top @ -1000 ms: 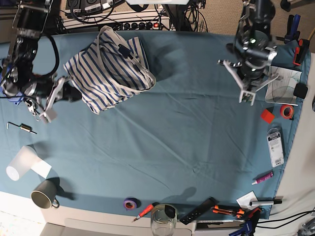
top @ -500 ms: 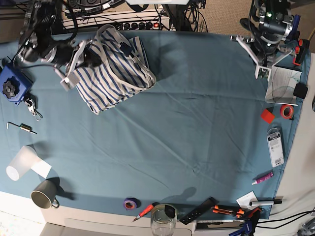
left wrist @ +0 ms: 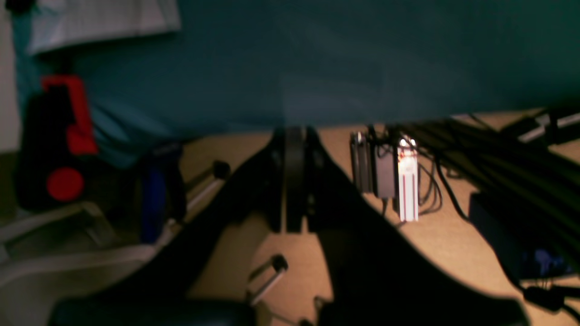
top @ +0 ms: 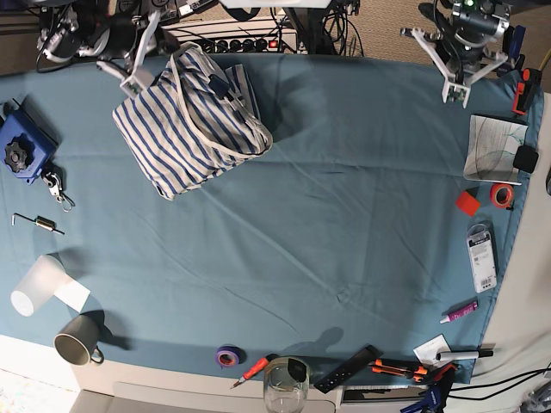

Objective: Fold the T-shirt properly

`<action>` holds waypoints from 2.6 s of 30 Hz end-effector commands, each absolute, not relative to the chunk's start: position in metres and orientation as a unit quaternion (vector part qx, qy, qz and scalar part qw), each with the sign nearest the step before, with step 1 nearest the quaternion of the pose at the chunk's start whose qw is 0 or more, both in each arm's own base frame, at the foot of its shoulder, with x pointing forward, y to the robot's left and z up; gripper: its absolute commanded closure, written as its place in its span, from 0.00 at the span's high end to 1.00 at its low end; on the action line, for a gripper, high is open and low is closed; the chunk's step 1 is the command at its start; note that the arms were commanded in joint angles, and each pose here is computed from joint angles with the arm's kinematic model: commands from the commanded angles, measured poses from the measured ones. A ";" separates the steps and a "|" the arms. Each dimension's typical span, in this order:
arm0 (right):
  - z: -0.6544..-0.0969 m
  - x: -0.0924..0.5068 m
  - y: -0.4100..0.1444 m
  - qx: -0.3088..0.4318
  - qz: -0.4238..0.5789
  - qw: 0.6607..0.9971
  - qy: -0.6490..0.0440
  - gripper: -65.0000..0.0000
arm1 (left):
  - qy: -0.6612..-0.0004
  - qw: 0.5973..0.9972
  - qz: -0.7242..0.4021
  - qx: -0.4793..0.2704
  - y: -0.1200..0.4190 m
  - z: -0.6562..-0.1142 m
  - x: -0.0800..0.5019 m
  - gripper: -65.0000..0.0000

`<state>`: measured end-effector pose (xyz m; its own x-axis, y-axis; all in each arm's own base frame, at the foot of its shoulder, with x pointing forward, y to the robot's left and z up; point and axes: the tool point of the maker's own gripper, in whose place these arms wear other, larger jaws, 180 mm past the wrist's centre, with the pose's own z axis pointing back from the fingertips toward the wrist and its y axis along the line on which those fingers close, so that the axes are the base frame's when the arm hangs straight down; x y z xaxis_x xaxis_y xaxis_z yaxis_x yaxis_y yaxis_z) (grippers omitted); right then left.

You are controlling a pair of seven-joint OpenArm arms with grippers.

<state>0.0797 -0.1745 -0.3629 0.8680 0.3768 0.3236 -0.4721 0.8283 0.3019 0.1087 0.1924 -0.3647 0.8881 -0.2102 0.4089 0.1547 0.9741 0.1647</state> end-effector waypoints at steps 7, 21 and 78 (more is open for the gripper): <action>-0.378 0.034 -0.209 0.107 0.241 0.964 -0.043 0.00 | -0.189 0.977 -0.089 0.033 0.183 -0.369 0.081 0.00; -0.412 -0.035 -0.248 0.076 0.197 0.976 0.058 0.00 | -0.072 0.995 -0.060 0.024 0.195 -0.423 0.016 0.00; -0.630 0.016 -0.241 -0.037 0.201 0.971 -0.127 0.00 | -0.103 0.985 -0.004 -0.138 0.109 -0.631 0.001 0.00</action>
<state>0.0189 -0.2344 -0.6316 0.8884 0.3957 0.2326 -0.3790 0.9183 -0.1147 0.0050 0.1061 -0.6318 0.9784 0.0220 0.2054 0.0358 0.9613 -0.2731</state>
